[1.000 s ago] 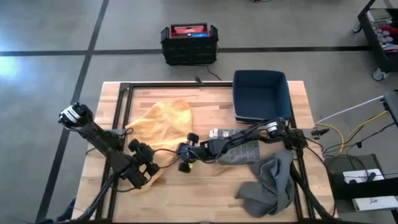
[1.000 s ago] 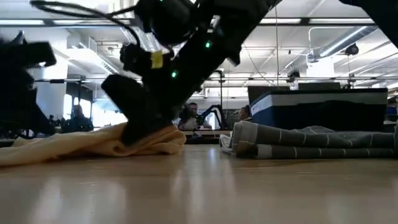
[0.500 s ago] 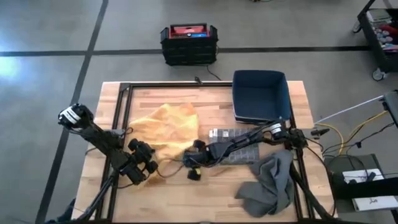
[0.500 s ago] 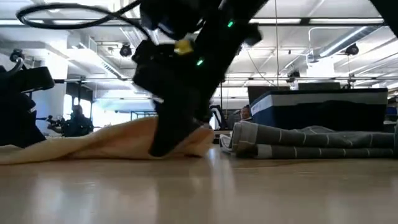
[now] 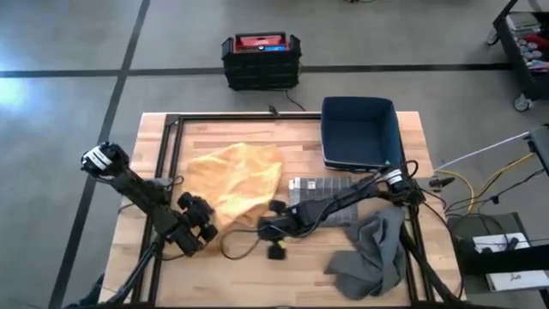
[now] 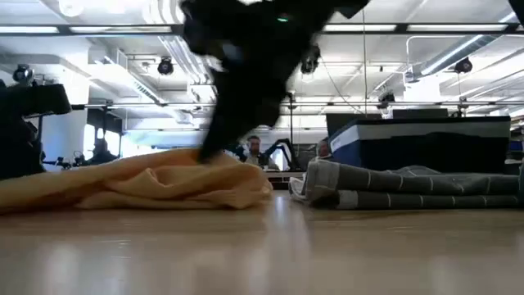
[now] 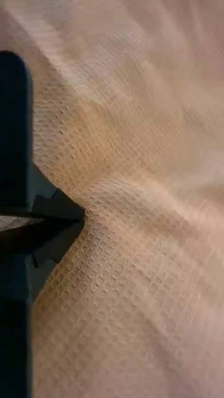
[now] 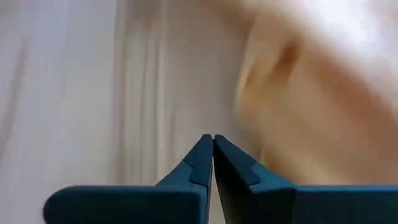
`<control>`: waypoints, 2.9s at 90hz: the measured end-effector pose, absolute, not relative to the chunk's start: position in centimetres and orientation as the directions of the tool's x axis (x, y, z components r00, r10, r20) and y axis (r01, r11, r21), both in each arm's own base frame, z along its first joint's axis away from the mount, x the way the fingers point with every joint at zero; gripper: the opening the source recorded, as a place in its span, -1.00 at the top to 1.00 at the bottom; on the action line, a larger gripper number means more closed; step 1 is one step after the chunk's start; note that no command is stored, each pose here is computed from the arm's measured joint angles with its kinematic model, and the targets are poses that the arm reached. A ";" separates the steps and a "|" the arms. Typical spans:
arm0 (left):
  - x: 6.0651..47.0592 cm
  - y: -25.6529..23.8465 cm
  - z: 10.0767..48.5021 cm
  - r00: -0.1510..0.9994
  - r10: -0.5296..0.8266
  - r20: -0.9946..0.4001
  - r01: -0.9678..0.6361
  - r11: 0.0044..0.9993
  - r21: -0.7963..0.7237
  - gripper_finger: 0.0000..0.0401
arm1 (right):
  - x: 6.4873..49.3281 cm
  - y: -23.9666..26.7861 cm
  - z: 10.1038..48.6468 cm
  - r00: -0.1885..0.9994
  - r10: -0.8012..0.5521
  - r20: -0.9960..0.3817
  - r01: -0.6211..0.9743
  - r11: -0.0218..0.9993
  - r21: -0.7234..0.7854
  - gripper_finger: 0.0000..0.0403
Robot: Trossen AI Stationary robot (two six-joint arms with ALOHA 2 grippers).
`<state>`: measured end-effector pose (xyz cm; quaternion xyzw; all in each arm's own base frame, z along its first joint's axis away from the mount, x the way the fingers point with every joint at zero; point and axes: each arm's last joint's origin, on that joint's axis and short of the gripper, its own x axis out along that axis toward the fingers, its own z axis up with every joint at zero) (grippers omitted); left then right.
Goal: Fold towel
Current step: Fold the yellow kitchen towel
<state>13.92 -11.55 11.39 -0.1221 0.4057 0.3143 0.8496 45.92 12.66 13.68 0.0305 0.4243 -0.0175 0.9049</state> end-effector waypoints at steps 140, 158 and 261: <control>12.3 -9.7 9.5 0.461 0.504 -0.730 -0.723 0.690 0.020 1.00 | 44.0 14.5 9.6 0.292 0.356 -0.888 -0.192 0.931 0.310 1.00; 12.7 -10.1 9.9 0.469 0.493 -0.733 -0.712 0.702 0.016 1.00 | 44.9 14.6 12.3 0.456 0.326 -0.828 -0.233 0.942 0.242 1.00; 15.1 -12.8 15.6 0.489 0.367 -0.791 -0.556 0.830 0.042 1.00 | 39.7 20.0 16.9 0.253 0.417 -0.873 -0.350 0.881 0.319 1.00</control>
